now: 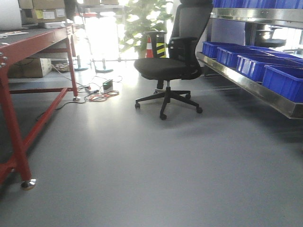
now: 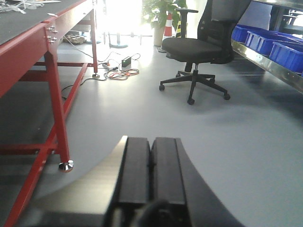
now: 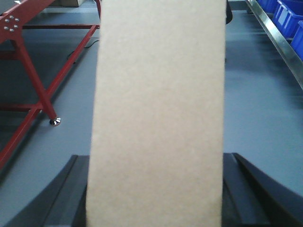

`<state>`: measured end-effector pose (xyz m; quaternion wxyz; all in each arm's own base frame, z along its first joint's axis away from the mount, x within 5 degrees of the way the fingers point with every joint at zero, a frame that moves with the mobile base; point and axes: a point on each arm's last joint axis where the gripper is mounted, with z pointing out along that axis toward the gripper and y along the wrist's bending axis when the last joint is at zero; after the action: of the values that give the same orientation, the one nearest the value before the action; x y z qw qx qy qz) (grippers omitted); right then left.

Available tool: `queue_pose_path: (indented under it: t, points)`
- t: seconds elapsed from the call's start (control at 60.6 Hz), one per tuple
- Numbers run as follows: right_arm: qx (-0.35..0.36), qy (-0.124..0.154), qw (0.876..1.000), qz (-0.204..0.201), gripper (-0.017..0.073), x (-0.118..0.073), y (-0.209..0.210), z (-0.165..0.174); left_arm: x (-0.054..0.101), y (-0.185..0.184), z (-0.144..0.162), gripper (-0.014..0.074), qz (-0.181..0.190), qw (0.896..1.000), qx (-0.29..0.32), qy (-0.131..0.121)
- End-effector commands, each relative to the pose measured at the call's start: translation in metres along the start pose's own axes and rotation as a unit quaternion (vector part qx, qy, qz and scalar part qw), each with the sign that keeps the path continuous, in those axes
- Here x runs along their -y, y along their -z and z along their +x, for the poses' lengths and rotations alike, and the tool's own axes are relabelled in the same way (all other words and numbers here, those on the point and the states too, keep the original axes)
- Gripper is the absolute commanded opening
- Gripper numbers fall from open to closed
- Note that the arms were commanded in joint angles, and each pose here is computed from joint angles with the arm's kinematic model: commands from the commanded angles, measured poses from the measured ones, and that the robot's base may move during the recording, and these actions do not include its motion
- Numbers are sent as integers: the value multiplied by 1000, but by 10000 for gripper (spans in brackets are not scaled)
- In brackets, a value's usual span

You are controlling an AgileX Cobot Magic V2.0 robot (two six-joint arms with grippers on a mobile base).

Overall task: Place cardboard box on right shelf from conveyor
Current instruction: 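Drive the base away from the conveyor holding the box in the right gripper, then drive toward the steel shelf rack with blue bins, box held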

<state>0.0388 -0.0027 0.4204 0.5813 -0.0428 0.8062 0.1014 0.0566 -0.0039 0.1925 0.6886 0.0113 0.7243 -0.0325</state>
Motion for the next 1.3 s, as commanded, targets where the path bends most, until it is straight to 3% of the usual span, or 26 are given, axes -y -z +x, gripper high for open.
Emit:
queue_pose_path:
  t: [0.0, 1.288]
  points:
    - [55, 12, 998, -5, 173, -1, 4, -15, 0, 1, -5, -116, 1, 999, 44, 3]
    - [55, 12, 998, -5, 173, -1, 4, -15, 0, 1, -5, -116, 1, 999, 44, 3]
